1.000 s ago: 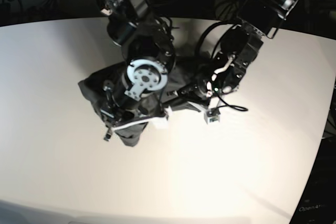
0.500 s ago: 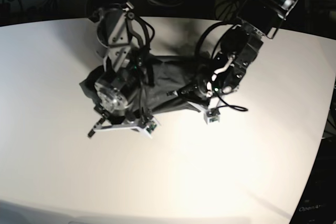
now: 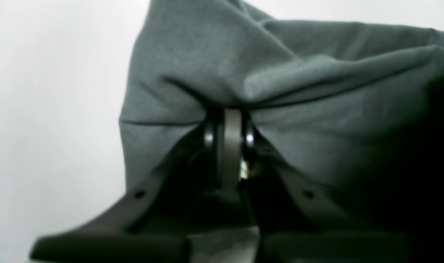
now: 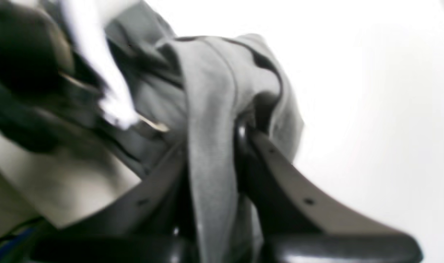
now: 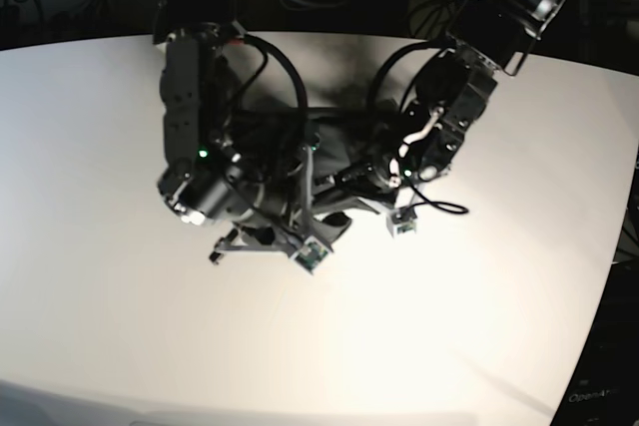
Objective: Fold the T-shirt properly
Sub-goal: 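Fold the held end over toward the left gripper with the right gripper, then press the folded bundle together with both grippers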
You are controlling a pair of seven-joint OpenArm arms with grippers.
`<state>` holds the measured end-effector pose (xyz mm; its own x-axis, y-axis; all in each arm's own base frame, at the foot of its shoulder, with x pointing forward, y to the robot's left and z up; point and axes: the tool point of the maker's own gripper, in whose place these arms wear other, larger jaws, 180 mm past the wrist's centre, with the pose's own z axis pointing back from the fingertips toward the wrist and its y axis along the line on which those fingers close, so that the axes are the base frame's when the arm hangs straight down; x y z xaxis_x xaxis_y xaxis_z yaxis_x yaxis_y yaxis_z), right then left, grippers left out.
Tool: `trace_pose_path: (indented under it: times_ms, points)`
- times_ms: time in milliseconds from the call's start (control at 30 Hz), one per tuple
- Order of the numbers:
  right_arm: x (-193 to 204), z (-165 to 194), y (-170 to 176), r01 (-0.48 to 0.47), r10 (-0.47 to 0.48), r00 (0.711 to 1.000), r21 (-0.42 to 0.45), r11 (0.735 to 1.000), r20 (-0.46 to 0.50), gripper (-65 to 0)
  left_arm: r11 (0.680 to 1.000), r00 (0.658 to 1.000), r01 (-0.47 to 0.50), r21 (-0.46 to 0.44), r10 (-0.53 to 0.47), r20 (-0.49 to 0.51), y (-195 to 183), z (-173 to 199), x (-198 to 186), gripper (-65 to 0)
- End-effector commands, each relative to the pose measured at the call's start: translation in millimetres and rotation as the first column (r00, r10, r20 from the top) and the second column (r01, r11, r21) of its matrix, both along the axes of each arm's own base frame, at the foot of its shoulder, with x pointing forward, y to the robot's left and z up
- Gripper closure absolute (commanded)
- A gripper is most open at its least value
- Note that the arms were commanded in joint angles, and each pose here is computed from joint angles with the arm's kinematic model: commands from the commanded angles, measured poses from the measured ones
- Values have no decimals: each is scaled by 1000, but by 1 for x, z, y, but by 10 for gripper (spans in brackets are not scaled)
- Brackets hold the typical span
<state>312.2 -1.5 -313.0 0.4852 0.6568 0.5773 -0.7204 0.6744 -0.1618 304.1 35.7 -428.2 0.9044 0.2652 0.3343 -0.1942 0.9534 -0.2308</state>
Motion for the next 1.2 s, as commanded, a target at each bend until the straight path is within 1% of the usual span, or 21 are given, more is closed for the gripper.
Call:
trace_pose_path:
  times_ms: [0, 133, 333, 500, 600, 733, 800, 867, 933, 967, 1033, 1167]
  points:
    - [7, 7, -3, 12, -12, 1000, 6, 1000, 16, -6, 1000, 1000, 9, -19, -9, 21, -5, 9, 7, -31]
    - [7, -4, -7, 34, -32, 999, 43, 999, -34, -6, 999, 998, 19, -41, -17, 58, -11, 22, 11, -31]
    - [8, -8, -9, 43, -41, 998, 51, 998, -49, -6, 995, 991, 49, -81, -38, 127, -22, 47, 16, -31]
    - [9, -10, -19, 81, -77, 995, 57, 995, -58, -6, 996, 990, 44, -82, -32, 135, -20, 50, 18, -31]
    - [8, -19, -31, 127, -121, 988, 60, 990, -93, -6, 994, 987, 30, -105, -13, 161, -18, 61, 21, -31]
    - [3, -39, -31, 129, -119, 980, 52, 990, -162, -6, 989, 976, 24, -144, 8, 217, -12, 84, 21, -31]
    - [0, -47, -29, 126, -115, 975, 48, 991, -190, -6, 985, 979, 37, -168, -2, 201, -13, 92, 15, -31]
    - [-1, -51, -27, 123, -109, 974, 54, 991, -200, -6, 981, 987, 38, -192, -6, 162, -12, 96, 9, -31]
    - [0, -50, -26, 119, -106, 975, 57, 991, -196, -6, 980, 994, 13, -198, 9, 112, -4, 91, 5, -31]
    - [0, -50, -26, 119, -106, 975, 57, 991, -196, -6, 981, 996, -6, -192, 22, 83, 2, 84, 2, -31]
    - [0, -50, -26, 119, -106, 975, 58, 991, -195, -6, 986, 997, -47, -161, 56, 54, 18, 71, 1, -31]
    - [5, -45, -26, 118, -106, 977, 56, 991, -183, -6, 992, 994, -108, -65, 110, 18, 55, 42, 3, -31]
